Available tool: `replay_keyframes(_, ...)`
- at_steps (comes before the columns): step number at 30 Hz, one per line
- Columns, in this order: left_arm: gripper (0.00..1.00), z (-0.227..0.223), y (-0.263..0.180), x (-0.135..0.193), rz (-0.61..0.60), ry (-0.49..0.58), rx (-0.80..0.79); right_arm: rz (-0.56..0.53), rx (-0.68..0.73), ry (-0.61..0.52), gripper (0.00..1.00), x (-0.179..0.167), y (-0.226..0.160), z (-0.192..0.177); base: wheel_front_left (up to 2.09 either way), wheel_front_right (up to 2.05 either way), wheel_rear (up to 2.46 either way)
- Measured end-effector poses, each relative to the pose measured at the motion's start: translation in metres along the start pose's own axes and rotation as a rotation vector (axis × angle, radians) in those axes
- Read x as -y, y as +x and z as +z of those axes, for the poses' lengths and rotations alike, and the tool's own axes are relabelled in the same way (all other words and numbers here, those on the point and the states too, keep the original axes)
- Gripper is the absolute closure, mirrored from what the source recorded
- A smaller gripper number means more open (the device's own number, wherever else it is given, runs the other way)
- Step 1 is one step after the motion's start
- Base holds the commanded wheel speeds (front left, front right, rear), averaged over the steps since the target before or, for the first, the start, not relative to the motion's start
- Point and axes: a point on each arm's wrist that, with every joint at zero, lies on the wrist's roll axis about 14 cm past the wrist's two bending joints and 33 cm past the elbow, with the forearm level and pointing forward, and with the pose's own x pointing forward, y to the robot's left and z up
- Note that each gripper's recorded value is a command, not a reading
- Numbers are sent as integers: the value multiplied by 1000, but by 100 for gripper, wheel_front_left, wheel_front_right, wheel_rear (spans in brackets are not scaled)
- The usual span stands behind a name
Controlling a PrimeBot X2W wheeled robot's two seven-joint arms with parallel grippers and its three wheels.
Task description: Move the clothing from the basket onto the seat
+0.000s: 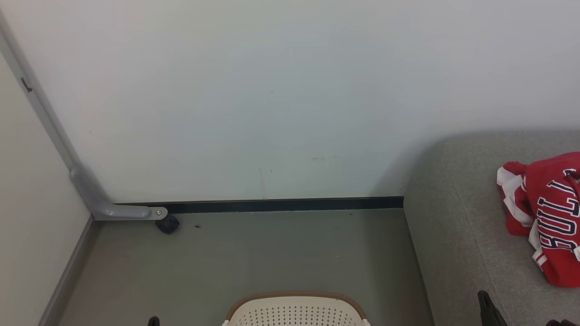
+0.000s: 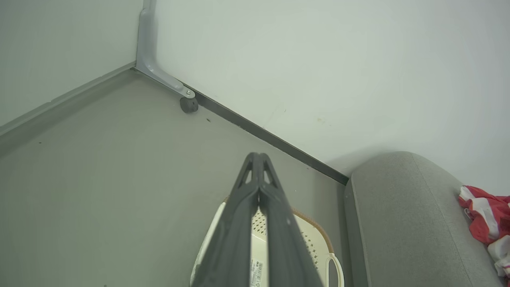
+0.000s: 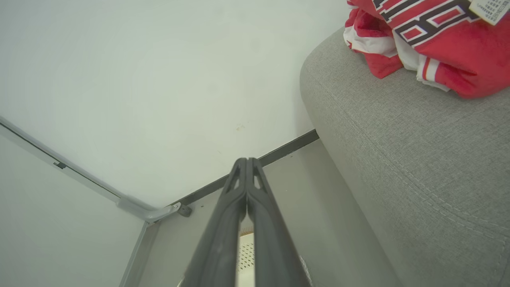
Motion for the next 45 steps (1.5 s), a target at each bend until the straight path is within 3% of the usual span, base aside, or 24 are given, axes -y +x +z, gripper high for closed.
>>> replay_keyframes(45, 100, 25, 20, 11, -69, -604, -17, -62, 55, 644, 100, 14, 16, 20, 0, 0, 0)
